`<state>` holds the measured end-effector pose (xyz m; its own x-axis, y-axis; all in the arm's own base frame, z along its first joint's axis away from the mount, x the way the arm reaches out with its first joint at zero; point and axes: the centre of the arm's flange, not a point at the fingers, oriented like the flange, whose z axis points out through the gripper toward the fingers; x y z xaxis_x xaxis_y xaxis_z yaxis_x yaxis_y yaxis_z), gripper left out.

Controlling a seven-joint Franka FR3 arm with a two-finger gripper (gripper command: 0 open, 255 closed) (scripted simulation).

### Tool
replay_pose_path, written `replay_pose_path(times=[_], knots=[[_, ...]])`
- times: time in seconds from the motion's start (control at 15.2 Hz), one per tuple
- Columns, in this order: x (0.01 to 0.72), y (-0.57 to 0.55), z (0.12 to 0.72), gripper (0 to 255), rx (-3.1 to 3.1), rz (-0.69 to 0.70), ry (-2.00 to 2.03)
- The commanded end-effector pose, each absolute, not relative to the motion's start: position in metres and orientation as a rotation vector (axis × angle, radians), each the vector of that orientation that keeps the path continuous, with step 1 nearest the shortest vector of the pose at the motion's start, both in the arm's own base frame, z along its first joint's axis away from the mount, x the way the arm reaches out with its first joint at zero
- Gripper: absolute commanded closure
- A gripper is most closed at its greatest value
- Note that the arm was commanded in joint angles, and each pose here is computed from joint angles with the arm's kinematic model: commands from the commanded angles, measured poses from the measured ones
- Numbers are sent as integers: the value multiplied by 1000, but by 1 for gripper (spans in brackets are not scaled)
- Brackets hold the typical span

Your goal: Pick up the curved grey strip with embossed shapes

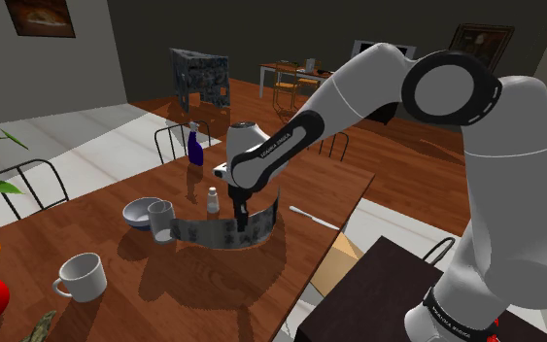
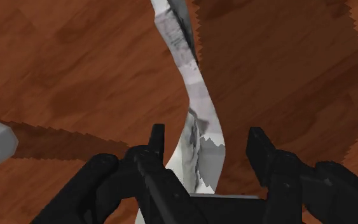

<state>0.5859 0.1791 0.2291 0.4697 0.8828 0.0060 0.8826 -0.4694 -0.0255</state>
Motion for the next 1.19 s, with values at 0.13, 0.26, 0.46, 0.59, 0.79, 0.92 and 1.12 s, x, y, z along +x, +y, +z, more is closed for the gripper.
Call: replay_pose_path(times=[0.13,0.26,0.46,0.59,0.79,0.92,1.12], knots=[[586,179,228,255,-2672,12,-1605],[586,179,228,255,-2672,12,-1605],[586,179,228,255,-2672,12,-1605],[586,179,234,255,-2672,12,-1605],[587,179,250,255,-2672,12,-1605],[587,179,260,255,-2672,12,-1605],[587,179,276,255,-2672,12,-1605]])
